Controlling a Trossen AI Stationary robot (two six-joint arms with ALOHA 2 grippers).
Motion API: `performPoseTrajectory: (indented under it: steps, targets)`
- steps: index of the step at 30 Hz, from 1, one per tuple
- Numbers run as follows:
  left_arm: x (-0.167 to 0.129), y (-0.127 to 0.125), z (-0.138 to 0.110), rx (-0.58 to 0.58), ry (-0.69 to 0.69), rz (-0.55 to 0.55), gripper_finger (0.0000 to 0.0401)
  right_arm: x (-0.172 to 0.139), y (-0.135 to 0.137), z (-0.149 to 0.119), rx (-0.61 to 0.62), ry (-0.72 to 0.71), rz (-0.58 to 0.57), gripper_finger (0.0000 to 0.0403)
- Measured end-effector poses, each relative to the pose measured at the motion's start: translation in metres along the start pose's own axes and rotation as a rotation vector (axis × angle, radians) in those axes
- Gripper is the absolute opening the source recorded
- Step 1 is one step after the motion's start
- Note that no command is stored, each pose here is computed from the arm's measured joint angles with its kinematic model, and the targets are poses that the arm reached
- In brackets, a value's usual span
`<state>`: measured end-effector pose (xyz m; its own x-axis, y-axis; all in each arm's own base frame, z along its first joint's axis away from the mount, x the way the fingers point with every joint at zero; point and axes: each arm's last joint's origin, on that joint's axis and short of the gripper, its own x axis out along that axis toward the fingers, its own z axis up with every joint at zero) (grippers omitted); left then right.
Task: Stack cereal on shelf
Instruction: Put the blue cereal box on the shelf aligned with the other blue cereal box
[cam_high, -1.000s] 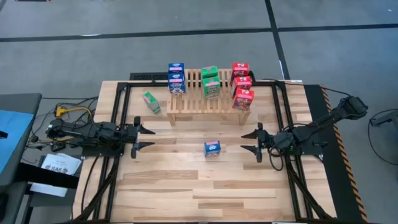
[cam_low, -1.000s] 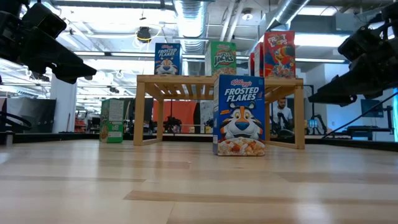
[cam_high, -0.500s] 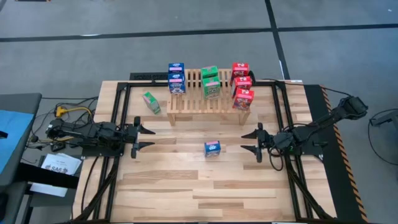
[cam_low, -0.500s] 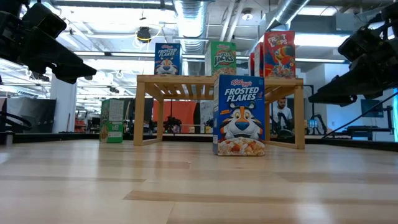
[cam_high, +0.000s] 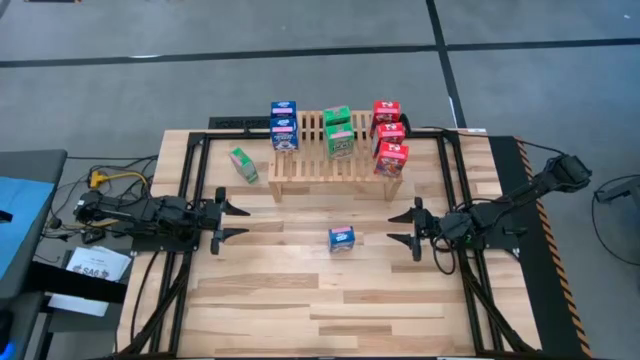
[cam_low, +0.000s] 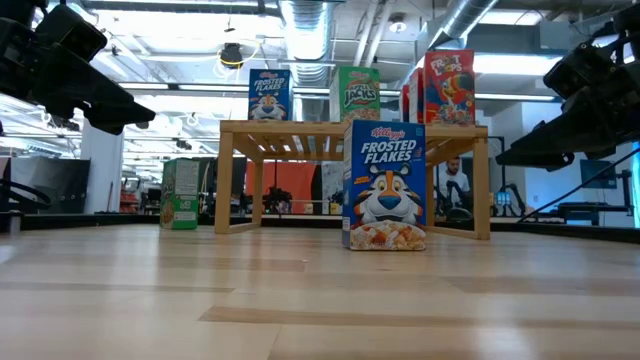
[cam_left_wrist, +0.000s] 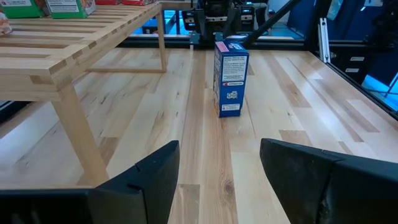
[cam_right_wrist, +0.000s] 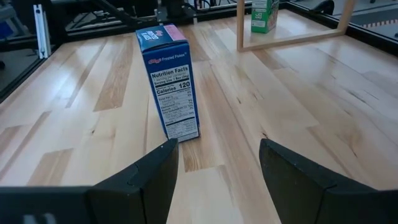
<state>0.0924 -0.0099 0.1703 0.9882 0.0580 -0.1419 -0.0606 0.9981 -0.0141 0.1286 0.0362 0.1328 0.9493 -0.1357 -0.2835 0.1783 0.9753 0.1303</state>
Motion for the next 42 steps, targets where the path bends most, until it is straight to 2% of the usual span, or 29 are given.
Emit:
performPoseTrajectory:
  steps: [15, 24, 42]
  targets:
    - [0.0, 0.0, 0.002, 0.002, -0.032, -0.001, 0.0214, 0.0, 0.0, 0.0, -0.001, 0.001, 0.0, 0.025]
    - [-0.001, 0.001, 0.014, -0.003, -0.153, 0.057, 0.0214, 0.0, 0.0, 0.0, -0.001, 0.0, 0.0, 0.025]
    - [-0.009, 0.002, 0.045, 0.158, -0.453, 0.101, 0.0214, 0.0, 0.0, 0.0, -0.001, 0.001, -0.001, 0.025]
